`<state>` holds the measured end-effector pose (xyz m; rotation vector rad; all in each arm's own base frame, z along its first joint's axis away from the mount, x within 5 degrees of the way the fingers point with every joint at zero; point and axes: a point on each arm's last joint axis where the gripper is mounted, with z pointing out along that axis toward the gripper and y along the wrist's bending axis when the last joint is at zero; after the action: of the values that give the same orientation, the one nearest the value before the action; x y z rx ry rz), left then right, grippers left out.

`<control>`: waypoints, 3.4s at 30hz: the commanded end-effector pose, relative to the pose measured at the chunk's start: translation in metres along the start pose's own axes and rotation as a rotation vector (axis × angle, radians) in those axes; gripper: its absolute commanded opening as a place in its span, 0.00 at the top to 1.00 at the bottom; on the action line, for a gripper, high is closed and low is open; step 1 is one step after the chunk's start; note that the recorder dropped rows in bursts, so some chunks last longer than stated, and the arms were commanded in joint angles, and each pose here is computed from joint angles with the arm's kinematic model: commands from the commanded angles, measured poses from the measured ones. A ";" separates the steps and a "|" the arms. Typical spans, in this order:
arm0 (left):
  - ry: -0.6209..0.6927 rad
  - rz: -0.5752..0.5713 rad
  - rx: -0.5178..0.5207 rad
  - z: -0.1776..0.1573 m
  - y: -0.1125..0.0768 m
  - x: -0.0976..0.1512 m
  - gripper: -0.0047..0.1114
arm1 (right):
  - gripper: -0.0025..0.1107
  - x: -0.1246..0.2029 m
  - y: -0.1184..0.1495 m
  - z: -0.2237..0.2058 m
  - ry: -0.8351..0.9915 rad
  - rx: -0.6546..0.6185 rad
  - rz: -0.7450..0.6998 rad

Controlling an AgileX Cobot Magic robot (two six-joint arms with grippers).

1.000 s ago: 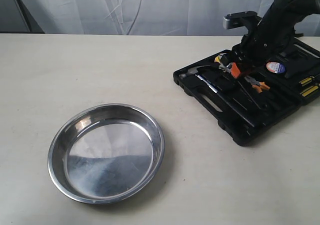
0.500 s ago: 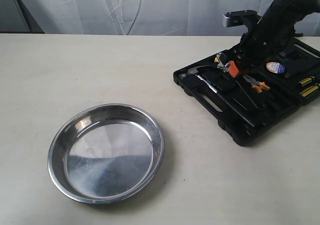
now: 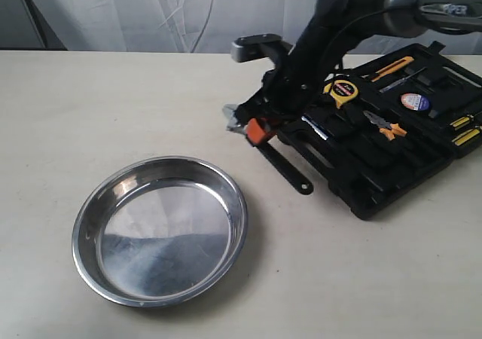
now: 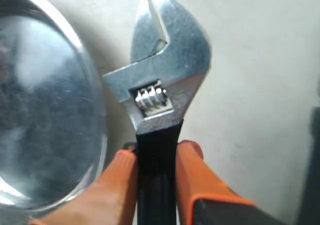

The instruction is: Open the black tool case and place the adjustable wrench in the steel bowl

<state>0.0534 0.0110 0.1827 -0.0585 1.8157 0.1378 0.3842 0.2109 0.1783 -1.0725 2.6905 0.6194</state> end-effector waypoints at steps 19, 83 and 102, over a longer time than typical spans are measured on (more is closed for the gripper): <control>-0.011 0.001 -0.004 0.000 0.000 -0.001 0.96 | 0.99 -0.026 0.134 0.070 0.019 -0.147 -0.240; -0.011 0.001 -0.004 0.000 0.000 -0.001 0.96 | 0.99 0.141 0.219 -0.250 -0.334 0.035 -0.245; -0.011 0.001 -0.004 0.000 0.000 -0.001 0.96 | 0.99 0.207 0.146 -0.231 -0.808 0.490 -0.156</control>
<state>0.0534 0.0110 0.1827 -0.0585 1.8157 0.1378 0.1334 0.0969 0.3880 -0.7947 1.9240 0.3063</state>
